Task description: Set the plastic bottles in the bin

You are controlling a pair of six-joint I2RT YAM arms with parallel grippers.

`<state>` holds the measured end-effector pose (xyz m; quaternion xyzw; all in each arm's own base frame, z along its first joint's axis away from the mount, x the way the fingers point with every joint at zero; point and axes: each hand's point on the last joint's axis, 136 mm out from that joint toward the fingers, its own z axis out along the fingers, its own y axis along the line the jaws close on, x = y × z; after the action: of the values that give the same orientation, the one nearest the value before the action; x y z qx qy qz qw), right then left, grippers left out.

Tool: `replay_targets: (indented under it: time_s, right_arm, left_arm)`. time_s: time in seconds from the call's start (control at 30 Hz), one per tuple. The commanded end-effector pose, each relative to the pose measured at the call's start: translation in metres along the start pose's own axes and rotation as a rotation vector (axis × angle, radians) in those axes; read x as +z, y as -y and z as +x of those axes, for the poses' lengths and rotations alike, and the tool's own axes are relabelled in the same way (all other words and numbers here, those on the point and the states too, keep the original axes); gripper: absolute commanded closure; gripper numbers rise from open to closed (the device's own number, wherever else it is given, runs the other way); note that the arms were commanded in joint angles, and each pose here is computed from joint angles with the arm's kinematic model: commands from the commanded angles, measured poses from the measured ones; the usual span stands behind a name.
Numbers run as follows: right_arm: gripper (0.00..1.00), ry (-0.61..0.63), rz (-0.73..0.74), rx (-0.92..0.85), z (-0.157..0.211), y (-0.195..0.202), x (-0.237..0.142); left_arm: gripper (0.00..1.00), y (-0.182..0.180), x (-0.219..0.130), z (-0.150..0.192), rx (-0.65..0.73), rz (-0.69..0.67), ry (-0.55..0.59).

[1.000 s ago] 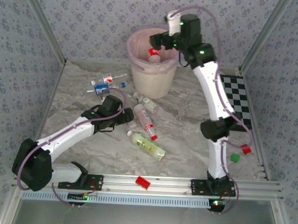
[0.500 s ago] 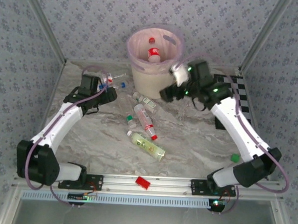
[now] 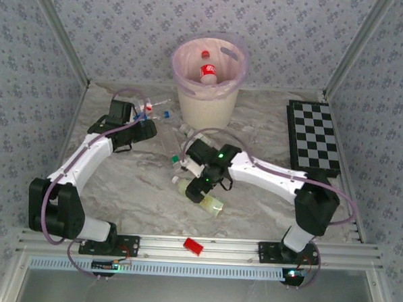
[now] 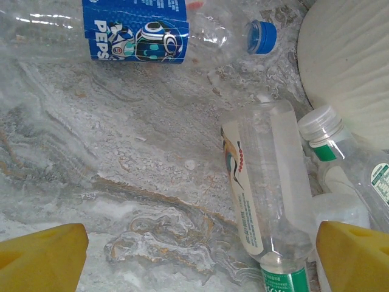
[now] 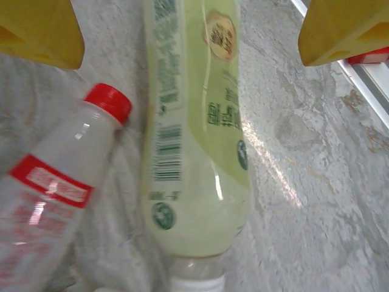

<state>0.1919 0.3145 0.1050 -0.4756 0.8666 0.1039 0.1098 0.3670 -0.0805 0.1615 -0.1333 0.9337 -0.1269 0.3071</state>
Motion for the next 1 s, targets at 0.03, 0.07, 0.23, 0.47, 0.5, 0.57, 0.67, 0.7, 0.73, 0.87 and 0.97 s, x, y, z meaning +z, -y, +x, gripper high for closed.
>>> replay_targets:
  time_s: [0.03, 0.07, 0.23, 0.47, 0.5, 0.57, 0.67, 0.7, 0.73, 0.87, 0.97]
  right_arm:
    - [0.09, -0.075, 0.007, 0.022, 0.008, -0.005, 0.025]
    - [0.1, -0.084, 0.002, 0.022, 0.009, -0.005, 0.029]
    - [0.13, -0.139, 0.006, 0.03, 0.018, -0.004, 0.05]
    - [0.31, -0.143, 0.006, 0.05, 0.019, -0.006, 0.055]
    - [0.33, -0.138, 0.003, 0.051, 0.019, -0.007, 0.053]
    - [0.38, -0.112, -0.018, 0.061, 0.018, -0.01, 0.047]
    - [0.48, -0.074, -0.044, 0.084, 0.016, -0.01, 0.035]
    - [0.49, -0.065, -0.051, 0.09, 0.015, -0.01, 0.031]
    - [0.49, -0.052, -0.059, 0.1, 0.014, -0.008, 0.027]
    - [0.5, -0.002, -0.113, 0.109, 0.009, -0.008, 0.009]
    - [0.56, 0.059, -0.151, 0.123, 0.0, -0.003, -0.017]
  left_arm:
    - [0.03, -0.004, -0.013, 0.001, 0.008, 0.009, 0.018]
    - [0.03, -0.004, -0.014, 0.002, 0.008, 0.009, 0.019]
    - [0.03, -0.008, -0.016, 0.005, 0.003, 0.007, 0.025]
    - [0.02, -0.009, -0.016, 0.007, 0.003, 0.008, 0.027]
    - [0.02, -0.009, -0.016, 0.007, 0.003, 0.01, 0.029]
    - [0.02, -0.01, -0.017, 0.007, 0.002, 0.011, 0.03]
    - [0.02, -0.007, -0.021, 0.006, -0.002, 0.027, 0.035]
    - [0.02, -0.006, -0.022, 0.006, -0.002, 0.029, 0.038]
    - [0.02, -0.005, -0.023, 0.005, -0.004, 0.035, 0.043]
    - [0.02, -0.003, -0.03, 0.003, -0.005, 0.045, 0.054]
    - [0.02, -0.002, -0.033, 0.002, -0.006, 0.053, 0.063]
